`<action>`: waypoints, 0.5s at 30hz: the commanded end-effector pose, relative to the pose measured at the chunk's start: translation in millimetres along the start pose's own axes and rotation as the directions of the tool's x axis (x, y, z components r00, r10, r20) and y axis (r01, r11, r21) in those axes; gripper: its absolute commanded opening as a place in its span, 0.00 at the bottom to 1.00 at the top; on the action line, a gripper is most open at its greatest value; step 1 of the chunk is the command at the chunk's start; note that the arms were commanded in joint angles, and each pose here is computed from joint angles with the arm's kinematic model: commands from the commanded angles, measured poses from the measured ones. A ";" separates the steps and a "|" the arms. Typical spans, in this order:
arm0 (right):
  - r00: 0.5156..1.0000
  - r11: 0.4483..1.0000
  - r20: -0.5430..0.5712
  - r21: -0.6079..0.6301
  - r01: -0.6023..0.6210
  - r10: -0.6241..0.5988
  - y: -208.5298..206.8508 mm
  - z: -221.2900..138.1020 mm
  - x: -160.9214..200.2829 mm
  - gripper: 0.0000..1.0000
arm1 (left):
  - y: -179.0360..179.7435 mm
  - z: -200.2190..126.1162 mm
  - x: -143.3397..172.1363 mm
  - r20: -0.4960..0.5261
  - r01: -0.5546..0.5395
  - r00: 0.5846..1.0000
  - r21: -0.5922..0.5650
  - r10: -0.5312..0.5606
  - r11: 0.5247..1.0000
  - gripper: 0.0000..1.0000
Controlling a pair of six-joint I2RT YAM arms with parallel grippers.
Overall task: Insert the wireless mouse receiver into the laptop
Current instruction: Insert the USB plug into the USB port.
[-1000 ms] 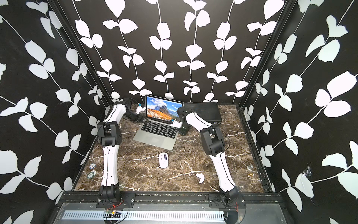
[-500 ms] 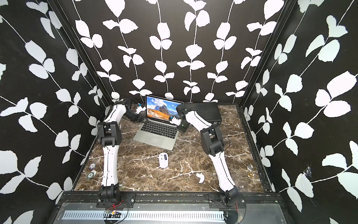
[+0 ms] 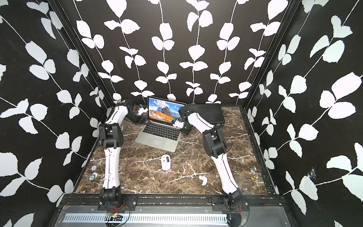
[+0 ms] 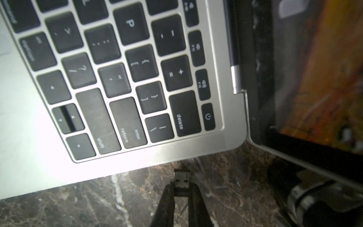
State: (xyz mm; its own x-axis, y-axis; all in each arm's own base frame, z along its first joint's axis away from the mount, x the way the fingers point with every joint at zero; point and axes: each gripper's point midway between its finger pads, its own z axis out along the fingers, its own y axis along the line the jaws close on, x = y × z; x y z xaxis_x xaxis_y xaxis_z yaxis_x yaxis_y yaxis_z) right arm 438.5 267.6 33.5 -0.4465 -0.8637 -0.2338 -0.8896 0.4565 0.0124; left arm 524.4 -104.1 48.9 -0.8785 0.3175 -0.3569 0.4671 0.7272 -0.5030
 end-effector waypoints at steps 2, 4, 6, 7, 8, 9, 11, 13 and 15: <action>1.000 1.000 -0.011 -0.004 -0.001 0.001 -1.0 2.1 4.3 0.00 | -7.1 11.6 5.7 -0.028 0.001 1.000 0.037 0.000 0.999 0.78; 1.000 1.000 -0.007 -0.008 -0.002 0.002 -1.5 3.0 1.9 0.00 | -7.1 11.8 6.0 -0.030 0.002 1.000 0.037 -0.001 0.999 0.78; 1.000 1.000 -0.008 -0.016 -0.003 0.003 -0.9 4.0 0.3 0.00 | -6.9 11.9 6.3 -0.030 0.002 1.000 0.038 -0.001 0.999 0.78; 1.000 1.000 -0.008 -0.021 -0.004 0.003 -0.5 5.2 0.2 0.00 | -7.3 11.4 6.0 -0.030 0.002 1.000 0.037 -0.001 0.999 0.78; 1.000 1.000 -0.005 -0.021 -0.003 0.003 -0.9 4.8 -1.1 0.00 | -7.3 10.8 5.4 -0.027 -0.001 1.000 0.036 0.002 0.999 0.78; 1.000 1.000 -0.007 -0.023 -0.002 0.002 -0.7 6.3 -0.9 0.00 | -7.4 10.5 5.2 -0.027 0.001 1.000 0.037 0.000 0.999 0.78; 1.000 1.000 -0.008 -0.022 -0.003 0.002 -2.0 7.6 -1.2 0.00 | -7.6 10.5 5.1 -0.026 0.001 1.000 0.038 0.000 0.999 0.78; 1.000 1.000 -0.014 -0.027 -0.003 0.003 -1.2 8.9 -0.7 0.00 | -7.3 10.3 4.9 -0.026 0.002 1.000 0.037 -0.001 0.999 0.78; 1.000 1.000 -0.013 -0.028 -0.002 0.001 -0.8 9.2 -1.9 0.00 | -7.9 10.2 4.8 -0.025 0.002 1.000 0.039 -0.001 0.999 0.78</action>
State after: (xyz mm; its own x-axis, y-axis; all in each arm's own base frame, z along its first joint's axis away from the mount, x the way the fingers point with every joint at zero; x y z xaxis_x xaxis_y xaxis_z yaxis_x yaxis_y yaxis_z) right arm 443.0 270.8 27.8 -0.4477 -0.8632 -0.2334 -0.8896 0.4563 0.0187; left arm 524.5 -104.1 49.0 -0.8785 0.3175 -0.3569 0.4671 0.7272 -0.5030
